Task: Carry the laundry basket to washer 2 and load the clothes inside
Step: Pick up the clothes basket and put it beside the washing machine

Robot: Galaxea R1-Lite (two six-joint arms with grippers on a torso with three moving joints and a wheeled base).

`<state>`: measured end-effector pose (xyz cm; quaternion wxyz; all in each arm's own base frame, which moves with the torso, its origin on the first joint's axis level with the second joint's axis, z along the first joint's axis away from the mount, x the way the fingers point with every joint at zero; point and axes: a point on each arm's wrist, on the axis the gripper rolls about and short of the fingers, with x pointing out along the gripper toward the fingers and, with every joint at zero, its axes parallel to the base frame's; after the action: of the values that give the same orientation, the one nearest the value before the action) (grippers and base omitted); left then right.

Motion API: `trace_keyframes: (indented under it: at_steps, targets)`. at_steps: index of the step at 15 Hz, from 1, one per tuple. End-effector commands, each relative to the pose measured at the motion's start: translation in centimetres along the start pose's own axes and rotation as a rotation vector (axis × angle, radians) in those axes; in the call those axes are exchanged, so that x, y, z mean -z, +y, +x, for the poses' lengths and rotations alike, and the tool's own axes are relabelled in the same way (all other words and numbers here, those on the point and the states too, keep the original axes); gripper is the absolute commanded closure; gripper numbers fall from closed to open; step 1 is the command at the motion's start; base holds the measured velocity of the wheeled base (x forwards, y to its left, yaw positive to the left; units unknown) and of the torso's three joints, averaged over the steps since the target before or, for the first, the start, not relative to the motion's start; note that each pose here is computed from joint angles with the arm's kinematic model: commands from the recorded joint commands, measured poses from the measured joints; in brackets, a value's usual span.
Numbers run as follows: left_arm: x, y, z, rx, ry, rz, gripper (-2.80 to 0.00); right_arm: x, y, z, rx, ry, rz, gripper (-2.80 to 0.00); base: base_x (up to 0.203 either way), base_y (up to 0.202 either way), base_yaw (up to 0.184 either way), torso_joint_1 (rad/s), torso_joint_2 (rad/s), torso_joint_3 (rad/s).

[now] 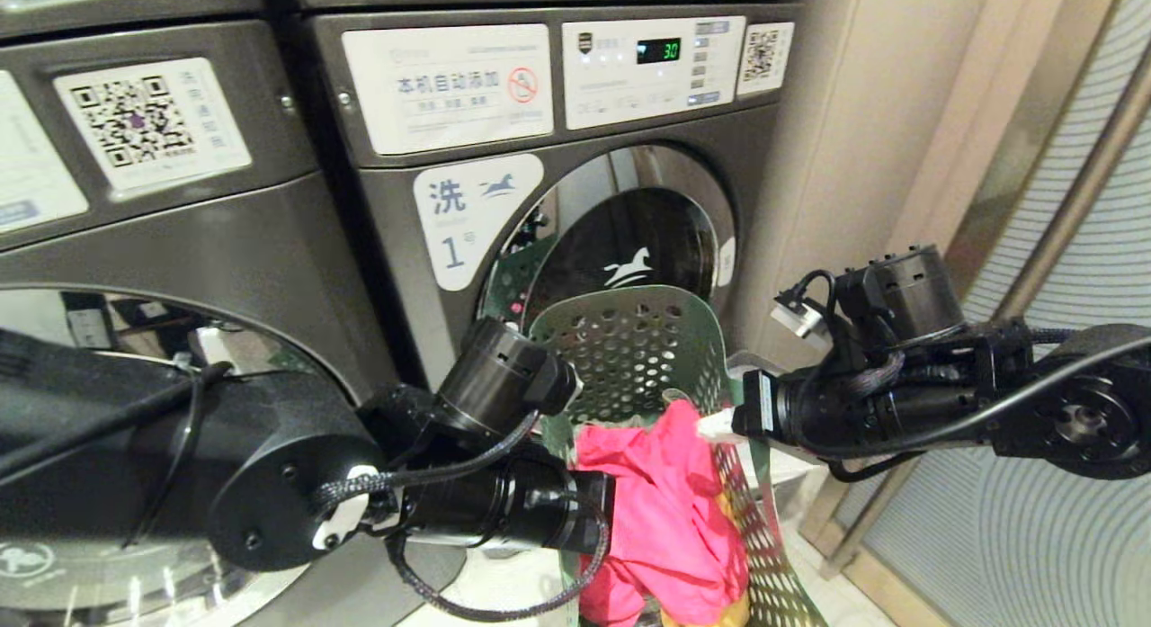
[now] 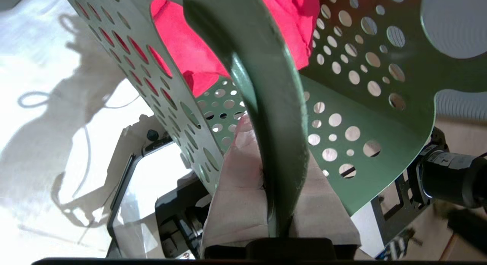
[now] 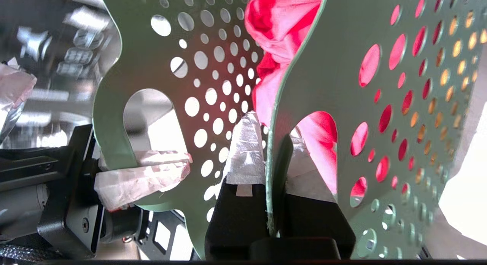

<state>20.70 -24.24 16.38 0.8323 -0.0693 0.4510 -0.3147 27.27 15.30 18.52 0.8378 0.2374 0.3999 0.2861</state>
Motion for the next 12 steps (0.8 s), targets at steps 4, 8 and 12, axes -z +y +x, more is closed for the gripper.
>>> trace_keyframes:
  at_steps: [4, 8, 12]
  targets:
    - [0.2, 0.05, -0.21, 0.002, 0.004, -0.004, 0.0, 0.24, 0.04, 0.12, -0.002, 0.01, 0.002, 0.0, 0.001, -0.01, 0.178, 0.002, 0.0, 0.003]
    - [0.3, 0.07, -0.13, 0.0, 0.008, -0.004, 0.0, 0.52, -0.01, -0.07, 0.001, 0.014, 0.002, 0.0, 0.001, -0.011, 0.178, 0.004, 0.0, 0.0]
    - [0.47, 0.1, -0.11, 0.0, 0.012, -0.003, 0.0, 0.55, 0.02, -0.06, 0.0, 0.015, 0.001, 0.0, 0.001, -0.009, 0.154, 0.0, 0.0, 0.004]
